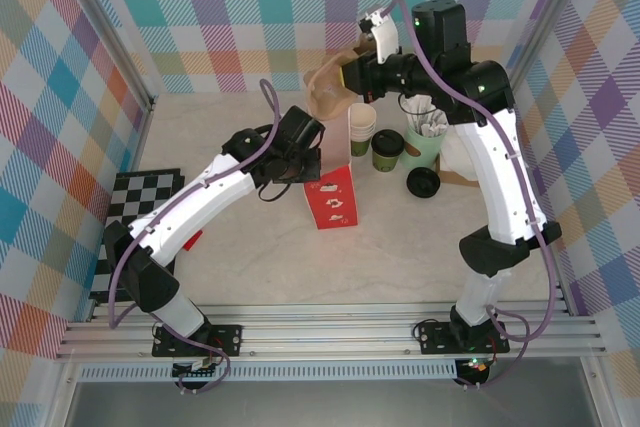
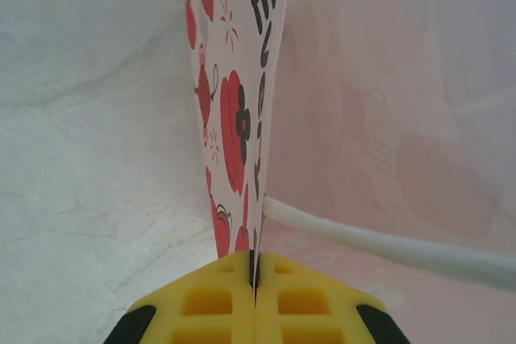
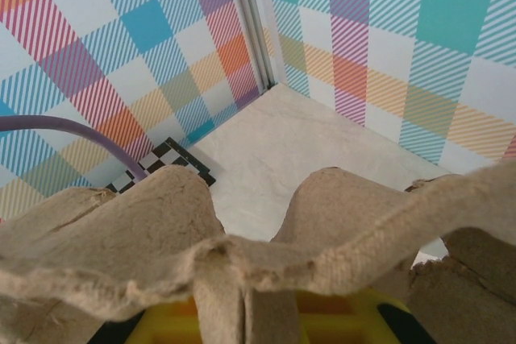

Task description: Pack the takeout coffee

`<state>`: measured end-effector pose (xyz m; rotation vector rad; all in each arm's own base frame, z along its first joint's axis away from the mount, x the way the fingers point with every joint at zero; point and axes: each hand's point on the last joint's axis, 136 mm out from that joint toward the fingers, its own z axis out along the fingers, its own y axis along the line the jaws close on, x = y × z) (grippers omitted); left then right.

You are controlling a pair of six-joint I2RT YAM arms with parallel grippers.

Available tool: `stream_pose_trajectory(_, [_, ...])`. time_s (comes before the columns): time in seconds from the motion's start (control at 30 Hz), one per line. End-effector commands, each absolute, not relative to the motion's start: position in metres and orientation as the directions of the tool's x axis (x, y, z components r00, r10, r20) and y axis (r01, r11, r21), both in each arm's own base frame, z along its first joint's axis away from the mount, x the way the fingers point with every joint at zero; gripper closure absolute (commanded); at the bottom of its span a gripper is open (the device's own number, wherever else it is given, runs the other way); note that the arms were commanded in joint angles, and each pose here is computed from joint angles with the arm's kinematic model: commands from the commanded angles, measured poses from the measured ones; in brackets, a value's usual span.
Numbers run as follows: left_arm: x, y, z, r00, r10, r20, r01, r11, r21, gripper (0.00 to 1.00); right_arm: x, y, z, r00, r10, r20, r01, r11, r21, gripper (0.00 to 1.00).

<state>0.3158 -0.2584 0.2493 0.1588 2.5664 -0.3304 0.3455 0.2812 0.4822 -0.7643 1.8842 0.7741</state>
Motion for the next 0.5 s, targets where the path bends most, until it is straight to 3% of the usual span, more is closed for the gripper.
stream_pose_trajectory(0.0, [0.293,-0.261,0.259,-0.809,0.291,-0.511,0.425,0.89,-0.166,1.0,0.339,0.279,0.482,-0.405,-0.181,-0.896,-0.764,0.606,0.222,1.0])
stream_pose_trajectory(0.3, [0.286,-0.244,0.295,-0.741,0.353,-0.572,0.56,0.795,-0.233,1.0,0.333,0.258,0.47,-0.508,-0.153,-0.848,-0.663,0.698,0.271,1.0])
stream_pose_trajectory(0.47, [0.268,-0.254,0.275,-0.728,0.472,-0.498,0.649,0.709,-0.276,1.0,0.325,0.258,0.457,-0.582,-0.136,-0.802,-0.633,0.695,0.341,1.0])
